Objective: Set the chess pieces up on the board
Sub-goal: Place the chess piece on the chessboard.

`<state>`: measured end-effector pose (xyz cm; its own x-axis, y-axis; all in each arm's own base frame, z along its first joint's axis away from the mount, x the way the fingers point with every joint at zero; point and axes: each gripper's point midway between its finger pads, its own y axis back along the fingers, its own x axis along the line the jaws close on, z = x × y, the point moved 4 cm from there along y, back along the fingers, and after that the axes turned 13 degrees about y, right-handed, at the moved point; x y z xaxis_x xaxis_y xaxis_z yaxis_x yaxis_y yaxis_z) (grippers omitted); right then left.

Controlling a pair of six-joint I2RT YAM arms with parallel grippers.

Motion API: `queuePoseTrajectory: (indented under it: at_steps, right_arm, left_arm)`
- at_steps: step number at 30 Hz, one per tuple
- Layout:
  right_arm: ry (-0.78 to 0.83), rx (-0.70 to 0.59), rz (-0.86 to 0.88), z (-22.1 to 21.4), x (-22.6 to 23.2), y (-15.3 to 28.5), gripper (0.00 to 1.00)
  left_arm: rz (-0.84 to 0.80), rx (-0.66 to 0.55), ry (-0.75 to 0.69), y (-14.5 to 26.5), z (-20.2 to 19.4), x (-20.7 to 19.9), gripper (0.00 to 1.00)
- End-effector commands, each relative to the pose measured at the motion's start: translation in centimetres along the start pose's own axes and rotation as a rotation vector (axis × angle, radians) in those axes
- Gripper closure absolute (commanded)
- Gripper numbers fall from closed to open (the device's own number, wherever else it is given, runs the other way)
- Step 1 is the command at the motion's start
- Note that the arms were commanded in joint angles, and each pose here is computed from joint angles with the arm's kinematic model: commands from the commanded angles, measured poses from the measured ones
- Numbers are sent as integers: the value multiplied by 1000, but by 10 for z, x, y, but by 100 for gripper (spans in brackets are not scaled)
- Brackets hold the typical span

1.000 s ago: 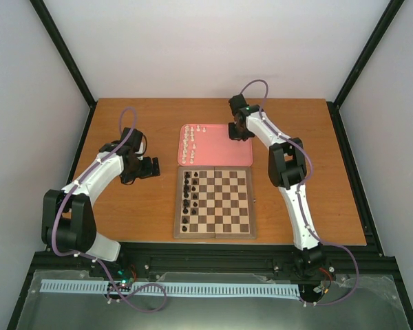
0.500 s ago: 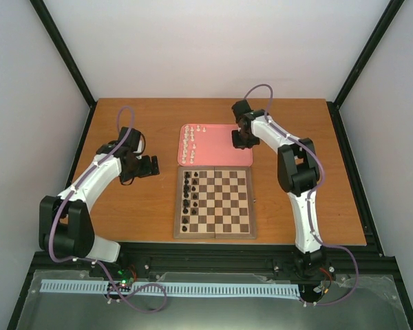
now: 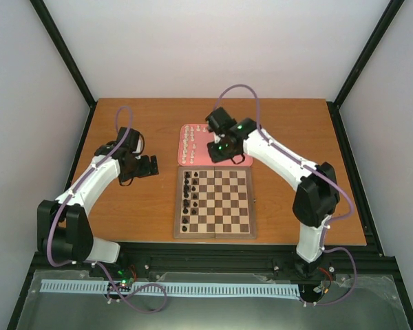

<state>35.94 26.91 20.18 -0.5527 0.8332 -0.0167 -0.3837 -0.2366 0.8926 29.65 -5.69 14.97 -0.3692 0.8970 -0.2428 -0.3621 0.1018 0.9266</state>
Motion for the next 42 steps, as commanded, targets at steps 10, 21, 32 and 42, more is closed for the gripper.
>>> queuePoseTrajectory:
  at_steps: [10, 21, 32, 42]
  right_arm:
    - [47, 172, 191, -121, 119, 37, 92]
    - [85, 11, 156, -133, 157, 4, 92]
    - [126, -71, 67, -144, 159, -13, 92]
    - [205, -130, -22, -163, 186, -22, 91]
  left_arm:
    - [-70, -74, 3, 31, 0, -3, 0]
    - [-75, -100, 9, 35, -4, 1, 0]
    - [-70, -111, 15, 33, -5, 4, 0]
    - [-49, -126, 21, 31, -8, 10, 0]
